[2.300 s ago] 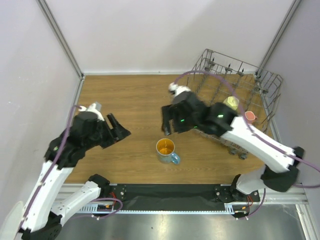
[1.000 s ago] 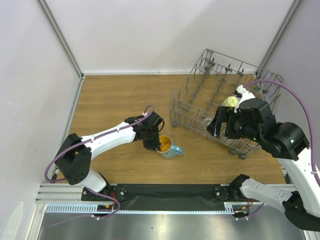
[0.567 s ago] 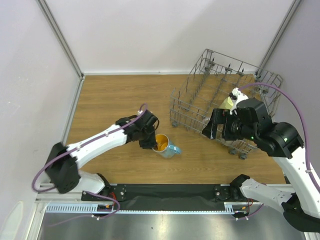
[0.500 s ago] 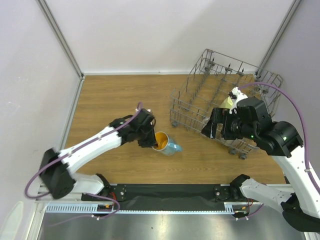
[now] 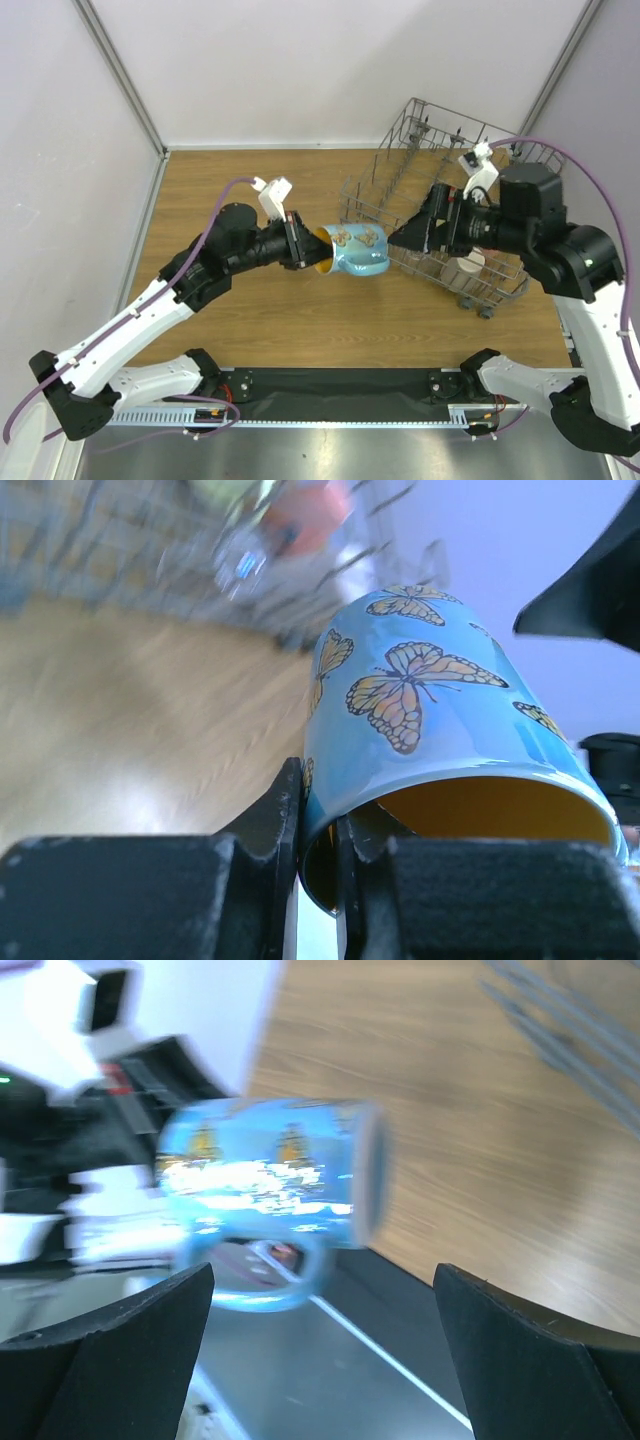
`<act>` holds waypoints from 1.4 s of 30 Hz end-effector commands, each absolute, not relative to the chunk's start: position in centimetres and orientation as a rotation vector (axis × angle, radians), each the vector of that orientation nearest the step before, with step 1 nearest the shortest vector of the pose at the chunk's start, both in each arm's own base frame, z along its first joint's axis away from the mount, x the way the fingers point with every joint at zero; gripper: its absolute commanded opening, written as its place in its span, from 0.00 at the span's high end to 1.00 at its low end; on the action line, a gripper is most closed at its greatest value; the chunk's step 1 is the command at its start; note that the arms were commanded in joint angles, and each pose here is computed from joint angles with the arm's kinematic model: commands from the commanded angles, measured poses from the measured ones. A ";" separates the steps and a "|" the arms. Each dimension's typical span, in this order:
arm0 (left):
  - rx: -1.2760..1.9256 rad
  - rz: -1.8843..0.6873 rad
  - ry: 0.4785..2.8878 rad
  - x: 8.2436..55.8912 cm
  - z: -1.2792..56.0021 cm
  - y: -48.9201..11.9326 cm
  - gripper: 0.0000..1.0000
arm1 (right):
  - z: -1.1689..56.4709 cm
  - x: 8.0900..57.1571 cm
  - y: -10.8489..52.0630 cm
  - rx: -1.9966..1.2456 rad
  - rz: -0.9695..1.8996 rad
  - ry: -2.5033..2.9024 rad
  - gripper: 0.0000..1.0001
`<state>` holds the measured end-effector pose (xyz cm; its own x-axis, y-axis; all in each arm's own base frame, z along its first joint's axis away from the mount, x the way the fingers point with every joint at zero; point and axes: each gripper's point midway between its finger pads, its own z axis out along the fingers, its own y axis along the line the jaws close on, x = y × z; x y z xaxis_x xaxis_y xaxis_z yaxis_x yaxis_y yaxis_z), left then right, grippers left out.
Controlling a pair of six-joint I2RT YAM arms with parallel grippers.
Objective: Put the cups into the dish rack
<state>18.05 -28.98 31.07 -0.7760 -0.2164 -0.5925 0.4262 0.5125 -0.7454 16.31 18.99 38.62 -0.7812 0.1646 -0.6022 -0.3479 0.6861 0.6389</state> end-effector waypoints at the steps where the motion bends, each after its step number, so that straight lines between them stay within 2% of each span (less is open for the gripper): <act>1: 0.269 -1.427 1.609 18.5 43.3 -29.6 1.00 | 44.4 14.5 20.8 -0.190 1.287 2.086 0.00; 5: 0.253 -1.386 1.343 19.5 48.1 -28.5 1.00 | 46.4 13.6 21.8 -0.201 1.447 2.036 0.00; 12: 0.366 -1.283 1.119 19.8 52.6 -28.6 1.00 | 46.9 13.3 22.7 -0.166 1.678 2.017 0.00; 22: 0.408 -1.295 1.019 19.3 54.5 -29.3 1.00 | 48.8 13.4 22.9 -0.147 1.925 1.940 0.04; 27: 0.421 -1.318 1.001 19.0 54.9 -30.4 1.00 | 49.0 13.4 23.1 -0.146 1.985 1.940 0.16; 35: 0.421 -1.311 1.002 19.2 55.0 -32.0 1.00 | 48.8 13.8 23.3 -0.107 2.000 1.964 0.24; 42: 0.443 -1.293 1.004 18.8 55.2 -32.8 1.00 | 47.8 14.1 23.3 -0.058 1.986 2.004 0.39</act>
<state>21.50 -34.53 47.09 -0.1796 -0.4240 -0.8877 0.8737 0.3459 -0.3420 14.57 23.35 47.67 -0.9468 0.2068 -0.2468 -0.2435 0.0418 0.9690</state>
